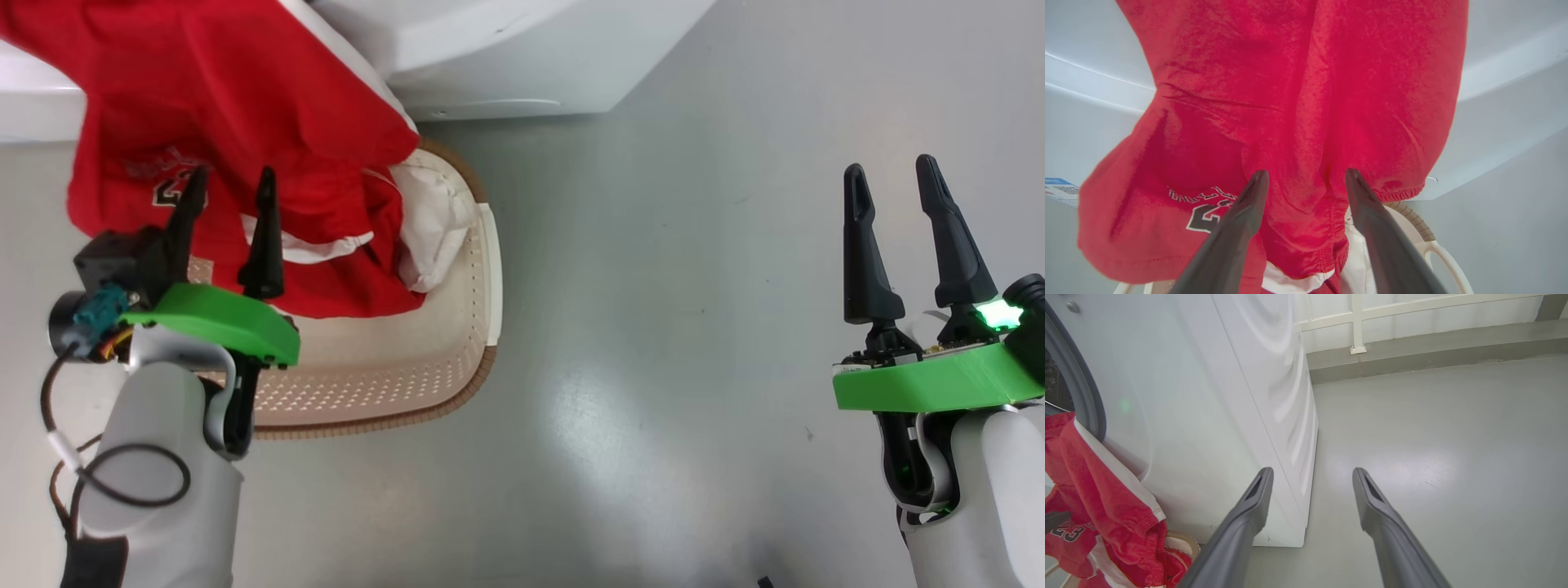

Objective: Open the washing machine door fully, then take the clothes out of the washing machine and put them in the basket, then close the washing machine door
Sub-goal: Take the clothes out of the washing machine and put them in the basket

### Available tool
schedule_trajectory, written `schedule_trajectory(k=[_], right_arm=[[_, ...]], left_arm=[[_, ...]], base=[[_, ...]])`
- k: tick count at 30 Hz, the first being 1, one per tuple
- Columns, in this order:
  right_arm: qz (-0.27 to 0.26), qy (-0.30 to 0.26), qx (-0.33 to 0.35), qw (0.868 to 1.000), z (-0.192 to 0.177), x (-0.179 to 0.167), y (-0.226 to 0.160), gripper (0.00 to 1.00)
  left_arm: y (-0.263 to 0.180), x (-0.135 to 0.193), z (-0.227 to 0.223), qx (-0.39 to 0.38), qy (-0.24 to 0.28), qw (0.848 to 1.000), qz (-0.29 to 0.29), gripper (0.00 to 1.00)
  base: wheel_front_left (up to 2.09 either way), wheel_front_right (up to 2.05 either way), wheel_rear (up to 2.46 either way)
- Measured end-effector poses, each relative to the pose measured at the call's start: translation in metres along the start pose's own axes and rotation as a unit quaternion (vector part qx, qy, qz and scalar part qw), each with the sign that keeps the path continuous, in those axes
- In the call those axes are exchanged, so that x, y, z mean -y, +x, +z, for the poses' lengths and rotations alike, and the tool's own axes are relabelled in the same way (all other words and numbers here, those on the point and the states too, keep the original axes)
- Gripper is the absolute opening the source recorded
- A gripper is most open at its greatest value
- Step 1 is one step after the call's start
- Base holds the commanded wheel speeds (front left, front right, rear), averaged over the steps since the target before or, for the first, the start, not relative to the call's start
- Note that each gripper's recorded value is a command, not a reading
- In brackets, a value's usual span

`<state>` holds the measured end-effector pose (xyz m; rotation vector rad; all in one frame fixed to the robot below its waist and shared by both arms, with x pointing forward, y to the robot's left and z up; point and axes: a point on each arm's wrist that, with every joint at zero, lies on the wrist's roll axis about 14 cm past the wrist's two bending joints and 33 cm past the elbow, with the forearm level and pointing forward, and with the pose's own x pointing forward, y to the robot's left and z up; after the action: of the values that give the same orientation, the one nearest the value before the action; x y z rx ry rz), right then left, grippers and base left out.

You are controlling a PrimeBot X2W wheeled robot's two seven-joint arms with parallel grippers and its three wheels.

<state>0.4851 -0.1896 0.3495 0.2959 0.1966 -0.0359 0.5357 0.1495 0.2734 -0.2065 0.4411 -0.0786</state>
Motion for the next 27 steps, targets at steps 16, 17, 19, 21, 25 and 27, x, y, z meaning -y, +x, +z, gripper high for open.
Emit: schedule_trajectory(k=[16, 17, 19, 21, 25, 27], right_arm=[[0.006, 0.001, 0.006, 1.0, 0.009, -0.007, -0.008, 1.0], [0.006, 0.001, 0.008, 1.0, 0.011, -0.008, -0.008, 1.0], [0.008, 0.002, 0.011, 1.0, 0.013, -0.009, -0.009, 1.0], [0.008, 0.001, 0.014, 1.0, 0.016, -0.009, -0.009, 1.0], [0.008, 0.001, 0.016, 1.0, 0.018, -0.009, -0.01, 1.0], [0.007, 0.001, 0.016, 1.0, 0.018, -0.009, -0.01, 1.0]], left_arm=[[-0.047, -0.011, 0.058, 0.103, 0.01, 0.994, 0.019, 1.0], [-0.051, -0.011, 0.06, 0.107, 0.011, 0.994, 0.02, 1.0], [-0.058, -0.012, 0.062, 0.112, 0.012, 0.993, 0.022, 1.0], [-0.065, -0.013, 0.063, 0.116, 0.011, 0.993, 0.025, 1.0], [-0.075, -0.015, 0.062, 0.119, 0.01, 0.992, 0.03, 1.0], [-0.077, -0.015, 0.063, 0.121, 0.01, 0.992, 0.03, 1.0]], base=[[0.0, 0.0, 0.0], [0.0, 0.0, 0.0], [0.0, 0.0, 0.0], [0.0, 0.0, 0.0], [0.0, 0.0, 0.0], [0.0, 0.0, 0.0]])
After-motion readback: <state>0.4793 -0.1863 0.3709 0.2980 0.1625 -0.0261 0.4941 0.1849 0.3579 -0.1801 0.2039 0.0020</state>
